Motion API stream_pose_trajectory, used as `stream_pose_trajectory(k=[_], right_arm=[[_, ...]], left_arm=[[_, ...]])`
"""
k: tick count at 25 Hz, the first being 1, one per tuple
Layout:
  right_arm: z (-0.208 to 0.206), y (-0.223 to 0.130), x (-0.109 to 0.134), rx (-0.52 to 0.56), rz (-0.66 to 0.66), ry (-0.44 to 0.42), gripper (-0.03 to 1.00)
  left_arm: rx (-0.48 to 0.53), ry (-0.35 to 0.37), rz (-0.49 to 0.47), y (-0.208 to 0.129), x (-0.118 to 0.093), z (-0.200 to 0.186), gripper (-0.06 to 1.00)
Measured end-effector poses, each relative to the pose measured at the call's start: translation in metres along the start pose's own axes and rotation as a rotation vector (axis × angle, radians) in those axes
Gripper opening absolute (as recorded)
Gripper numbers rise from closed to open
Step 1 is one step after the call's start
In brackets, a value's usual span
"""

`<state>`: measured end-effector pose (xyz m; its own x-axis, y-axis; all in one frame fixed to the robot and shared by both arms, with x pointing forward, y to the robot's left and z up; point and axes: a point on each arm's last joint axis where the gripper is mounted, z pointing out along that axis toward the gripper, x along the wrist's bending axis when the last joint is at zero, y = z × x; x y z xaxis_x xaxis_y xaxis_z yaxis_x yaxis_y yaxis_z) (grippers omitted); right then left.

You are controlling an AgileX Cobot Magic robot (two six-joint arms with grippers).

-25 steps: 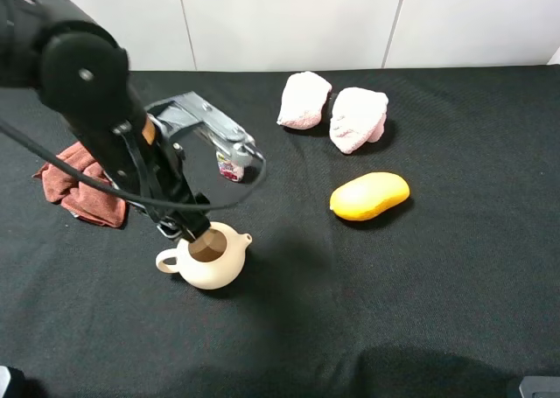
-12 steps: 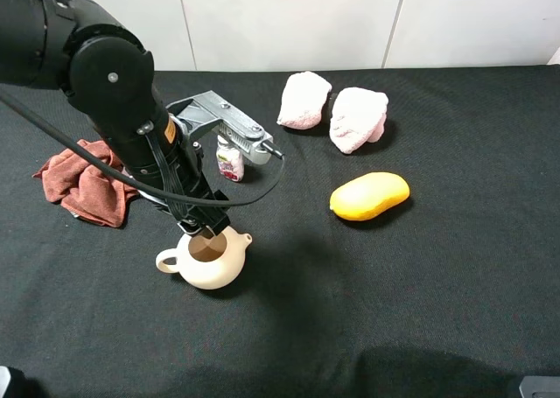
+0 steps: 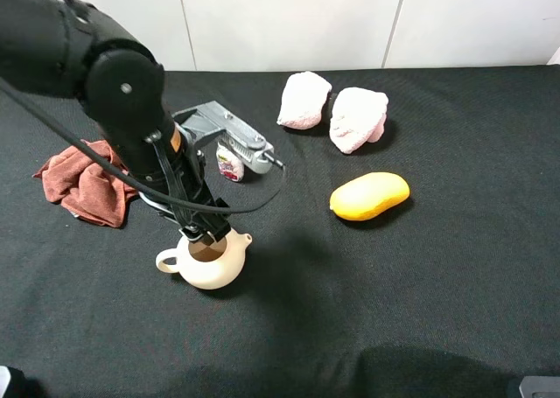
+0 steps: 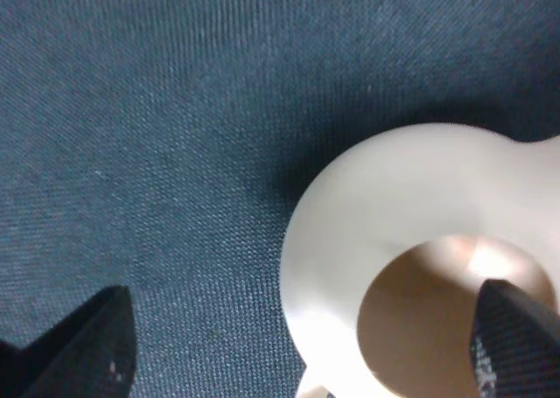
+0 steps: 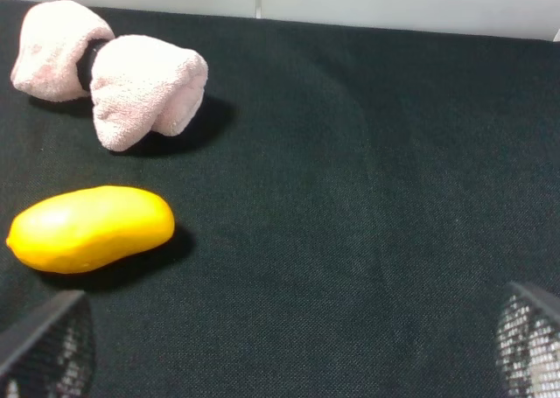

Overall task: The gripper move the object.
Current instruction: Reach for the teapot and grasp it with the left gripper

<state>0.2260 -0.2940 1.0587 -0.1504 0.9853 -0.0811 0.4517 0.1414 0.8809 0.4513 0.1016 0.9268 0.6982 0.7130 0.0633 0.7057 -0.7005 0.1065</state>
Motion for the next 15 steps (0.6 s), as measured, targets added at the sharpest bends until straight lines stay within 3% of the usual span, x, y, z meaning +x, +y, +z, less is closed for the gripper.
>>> stream_pose_trajectory(k=[15], right_arm=[[0.0, 0.0, 0.0, 0.0, 0.0, 0.0, 0.69]], left_arm=[[0.088, -0.001, -0.004, 0.0, -0.002, 0.029, 0.76]])
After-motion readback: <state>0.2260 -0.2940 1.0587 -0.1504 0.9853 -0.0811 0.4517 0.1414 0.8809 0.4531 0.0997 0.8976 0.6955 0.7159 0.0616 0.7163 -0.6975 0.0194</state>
